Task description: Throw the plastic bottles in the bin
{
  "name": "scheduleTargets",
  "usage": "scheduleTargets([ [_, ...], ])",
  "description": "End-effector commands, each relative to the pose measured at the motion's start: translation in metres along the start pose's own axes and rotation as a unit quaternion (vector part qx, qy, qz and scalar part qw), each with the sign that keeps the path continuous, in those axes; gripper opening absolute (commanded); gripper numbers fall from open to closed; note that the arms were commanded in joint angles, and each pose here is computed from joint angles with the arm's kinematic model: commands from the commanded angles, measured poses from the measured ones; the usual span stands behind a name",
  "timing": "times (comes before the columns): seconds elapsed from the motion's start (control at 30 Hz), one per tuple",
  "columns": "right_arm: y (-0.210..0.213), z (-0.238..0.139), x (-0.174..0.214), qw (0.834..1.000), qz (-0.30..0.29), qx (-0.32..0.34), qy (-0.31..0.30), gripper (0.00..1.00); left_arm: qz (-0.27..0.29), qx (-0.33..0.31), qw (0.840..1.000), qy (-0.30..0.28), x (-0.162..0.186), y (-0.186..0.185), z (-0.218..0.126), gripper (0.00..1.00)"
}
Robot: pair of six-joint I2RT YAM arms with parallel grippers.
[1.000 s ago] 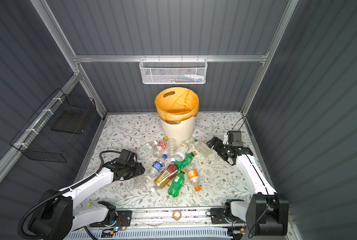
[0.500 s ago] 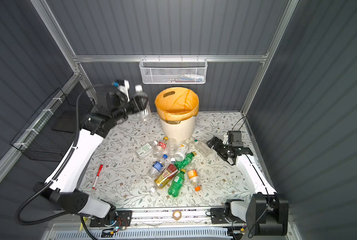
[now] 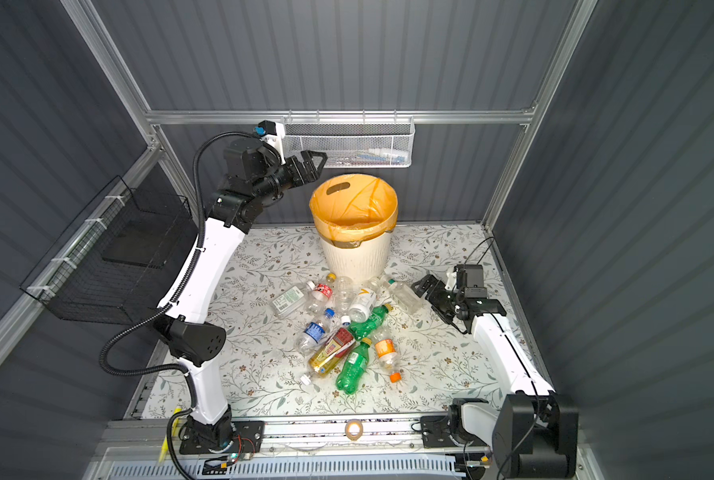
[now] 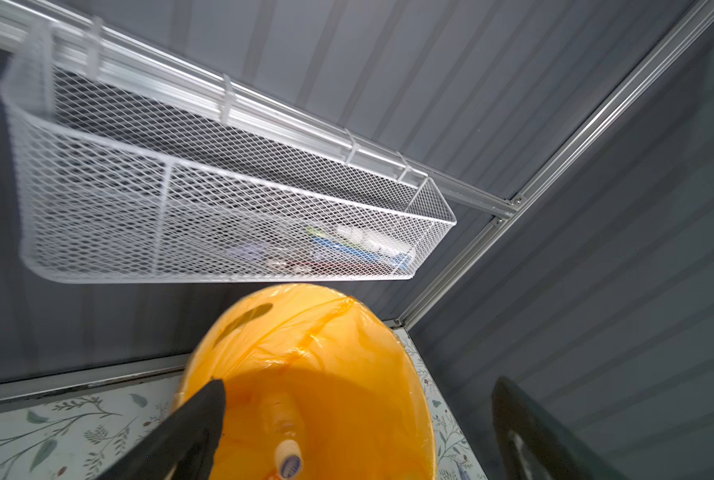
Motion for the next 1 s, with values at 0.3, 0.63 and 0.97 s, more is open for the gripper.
scheduleTargets([
  [0.3, 0.008, 0.014, -0.031, 0.976, -0.184, 0.105, 0.051, 0.99, 0.061, -0.138, 0.985, 0.079, 0.074, 0.091, -0.105, 1.00],
  [0.63, 0.015, 0.064, -0.012, 0.908, -0.335, 0.182, 0.174, 0.95, -0.031, -0.152, 0.960, 0.233, 0.234, 0.147, -0.124, 0.99],
  [0.97, 0.007, 0.094, -0.006, 0.863, -0.408, 0.223, 0.196, 0.96, -0.060, -0.165, 0.948, 0.265, 0.287, 0.168, -0.131, 0.99],
])
Point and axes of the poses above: each gripper's point midway between its finger pads, its own z axis out along the fingers, its own y axis along the line the jaws close on, x = y × z, the point moved 3 cm from there along -z, back along the fingers
